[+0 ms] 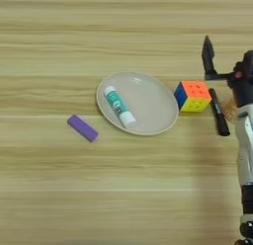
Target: Move the objects on the table
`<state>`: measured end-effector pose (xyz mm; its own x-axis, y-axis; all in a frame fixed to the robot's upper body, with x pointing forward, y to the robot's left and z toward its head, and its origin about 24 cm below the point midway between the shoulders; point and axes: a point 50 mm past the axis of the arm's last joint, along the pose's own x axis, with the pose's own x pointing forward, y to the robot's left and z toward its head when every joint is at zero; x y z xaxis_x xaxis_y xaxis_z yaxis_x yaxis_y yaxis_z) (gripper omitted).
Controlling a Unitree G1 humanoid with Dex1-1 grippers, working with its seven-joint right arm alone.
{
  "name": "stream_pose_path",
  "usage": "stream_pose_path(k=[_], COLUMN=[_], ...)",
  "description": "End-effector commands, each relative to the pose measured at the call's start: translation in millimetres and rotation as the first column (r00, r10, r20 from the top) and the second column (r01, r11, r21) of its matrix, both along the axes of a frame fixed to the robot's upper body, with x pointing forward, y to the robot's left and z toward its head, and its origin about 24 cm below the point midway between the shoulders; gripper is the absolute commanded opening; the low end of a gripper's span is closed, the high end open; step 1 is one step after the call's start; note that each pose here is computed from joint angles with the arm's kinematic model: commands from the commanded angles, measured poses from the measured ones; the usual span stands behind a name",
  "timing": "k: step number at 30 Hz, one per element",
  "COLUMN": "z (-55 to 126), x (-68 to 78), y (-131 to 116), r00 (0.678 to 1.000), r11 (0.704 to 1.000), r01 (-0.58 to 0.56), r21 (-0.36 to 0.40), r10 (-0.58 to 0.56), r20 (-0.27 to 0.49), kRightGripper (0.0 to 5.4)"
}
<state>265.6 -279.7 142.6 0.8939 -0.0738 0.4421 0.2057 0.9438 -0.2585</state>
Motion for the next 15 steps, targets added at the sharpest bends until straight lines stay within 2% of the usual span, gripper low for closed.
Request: stream_pose_path(k=[1, 8, 15], z=[36.2, 27.4, 9.4], x=[-6.4, -10.6, -2.4], y=[-16.5, -42.7, -51.4], r00=[0.988, 0.974, 0.974], r11=[0.994, 0.976, 0.974], r01=[0.097, 0.217, 0.226], r21=[-0.046, -0.018, 0.027], r10=[-0.090, -0.215, -0.225], r20=[0.127, 0.069, -0.037], kRightGripper=[5.37, 5.37, 5.37])
